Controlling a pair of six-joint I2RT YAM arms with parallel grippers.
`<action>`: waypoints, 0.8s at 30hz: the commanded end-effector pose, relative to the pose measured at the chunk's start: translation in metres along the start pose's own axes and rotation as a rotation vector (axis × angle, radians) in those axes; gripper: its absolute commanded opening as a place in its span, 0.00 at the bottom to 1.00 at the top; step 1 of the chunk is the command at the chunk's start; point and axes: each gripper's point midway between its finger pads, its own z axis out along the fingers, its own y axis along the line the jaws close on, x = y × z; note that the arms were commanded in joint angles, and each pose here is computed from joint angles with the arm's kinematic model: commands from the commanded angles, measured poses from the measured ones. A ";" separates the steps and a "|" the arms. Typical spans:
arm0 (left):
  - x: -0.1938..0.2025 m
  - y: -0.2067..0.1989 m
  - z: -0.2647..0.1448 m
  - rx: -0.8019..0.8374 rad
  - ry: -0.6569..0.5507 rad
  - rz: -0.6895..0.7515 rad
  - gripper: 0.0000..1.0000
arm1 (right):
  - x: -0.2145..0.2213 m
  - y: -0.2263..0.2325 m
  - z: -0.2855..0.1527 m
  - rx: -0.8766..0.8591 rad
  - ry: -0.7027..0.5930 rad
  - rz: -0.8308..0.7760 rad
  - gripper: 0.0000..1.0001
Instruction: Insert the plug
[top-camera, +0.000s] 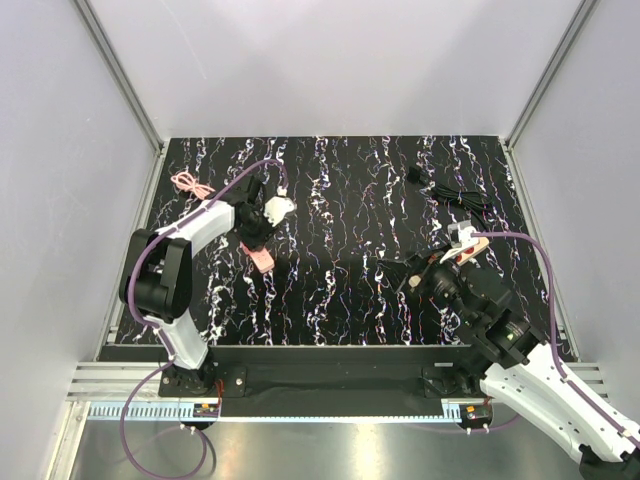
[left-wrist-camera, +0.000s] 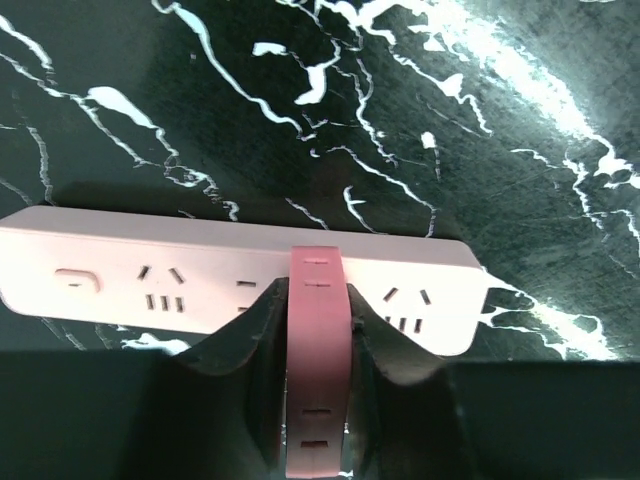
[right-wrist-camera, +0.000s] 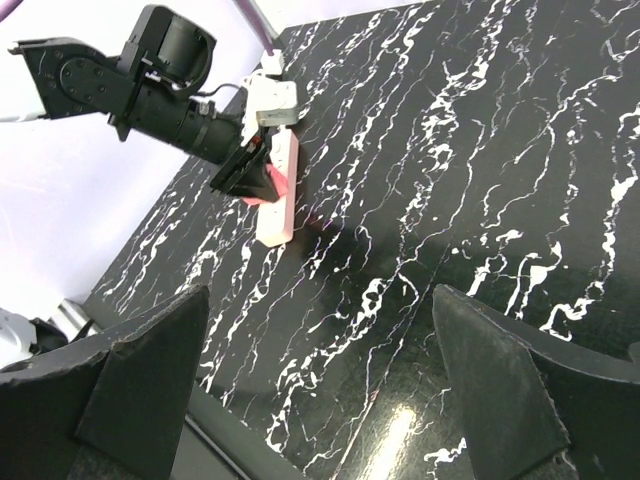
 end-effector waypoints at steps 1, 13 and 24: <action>0.001 -0.015 -0.006 0.058 -0.020 -0.033 0.43 | -0.019 0.003 0.000 0.009 -0.049 -0.014 1.00; -0.062 0.006 -0.070 -0.056 -0.233 -0.026 0.99 | -0.016 0.011 0.007 -0.010 -0.006 0.015 1.00; -0.179 -0.051 -0.199 -0.120 -0.669 0.057 0.99 | -0.016 0.000 0.014 0.122 0.075 0.058 1.00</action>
